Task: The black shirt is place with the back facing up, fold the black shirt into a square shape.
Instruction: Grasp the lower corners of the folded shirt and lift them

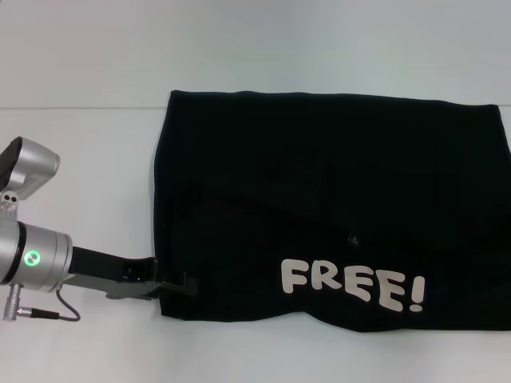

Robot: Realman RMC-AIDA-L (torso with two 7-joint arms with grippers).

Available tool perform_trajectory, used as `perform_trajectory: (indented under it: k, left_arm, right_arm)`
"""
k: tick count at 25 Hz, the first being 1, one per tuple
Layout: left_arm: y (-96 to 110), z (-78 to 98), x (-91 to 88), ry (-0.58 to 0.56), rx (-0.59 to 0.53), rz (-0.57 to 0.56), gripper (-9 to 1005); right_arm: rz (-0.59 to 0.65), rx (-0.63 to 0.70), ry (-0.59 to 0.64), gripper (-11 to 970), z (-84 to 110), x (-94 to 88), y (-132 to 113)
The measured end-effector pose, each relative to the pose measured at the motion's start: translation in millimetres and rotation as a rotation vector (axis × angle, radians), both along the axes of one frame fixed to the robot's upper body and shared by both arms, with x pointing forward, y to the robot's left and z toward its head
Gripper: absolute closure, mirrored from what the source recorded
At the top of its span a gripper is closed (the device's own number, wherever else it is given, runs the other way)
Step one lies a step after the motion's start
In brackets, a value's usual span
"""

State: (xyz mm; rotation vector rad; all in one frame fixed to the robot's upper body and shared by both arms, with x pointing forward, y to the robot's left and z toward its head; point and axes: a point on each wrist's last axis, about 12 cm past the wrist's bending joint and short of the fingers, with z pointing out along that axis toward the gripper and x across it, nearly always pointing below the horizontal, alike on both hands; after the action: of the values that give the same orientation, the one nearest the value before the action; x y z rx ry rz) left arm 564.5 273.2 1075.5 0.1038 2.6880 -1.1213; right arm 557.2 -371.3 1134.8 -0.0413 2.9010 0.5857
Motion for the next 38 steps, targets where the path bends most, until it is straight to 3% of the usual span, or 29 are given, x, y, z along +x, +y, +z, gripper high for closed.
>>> perform_trajectory:
  k: [11, 28, 33, 38]
  left_arm:
    - [-4, -4.4, -1.6, 0.008, 0.020, -0.026, 553]
    - [-14, -7.9, 0.8, 0.012, 0.063, -0.043, 722]
    - [-13, -4.8, 0.5, 0.012, 0.046, -0.049, 939]
    - [-12, 0.7, -0.1, 0.022, 0.025, -0.079, 963]
  right_arm:
    - [0.001, 0.001, 0.000, 901, 0.3, 0.3, 0]
    - [0.003, -0.001, -0.008, 900, 5.0, 3.8, 0]
    - [0.005, 0.002, -0.004, 900, 4.5, 3.9, 0]
    - [0.007, 0.001, -0.005, 900, 4.6, 4.0, 0]
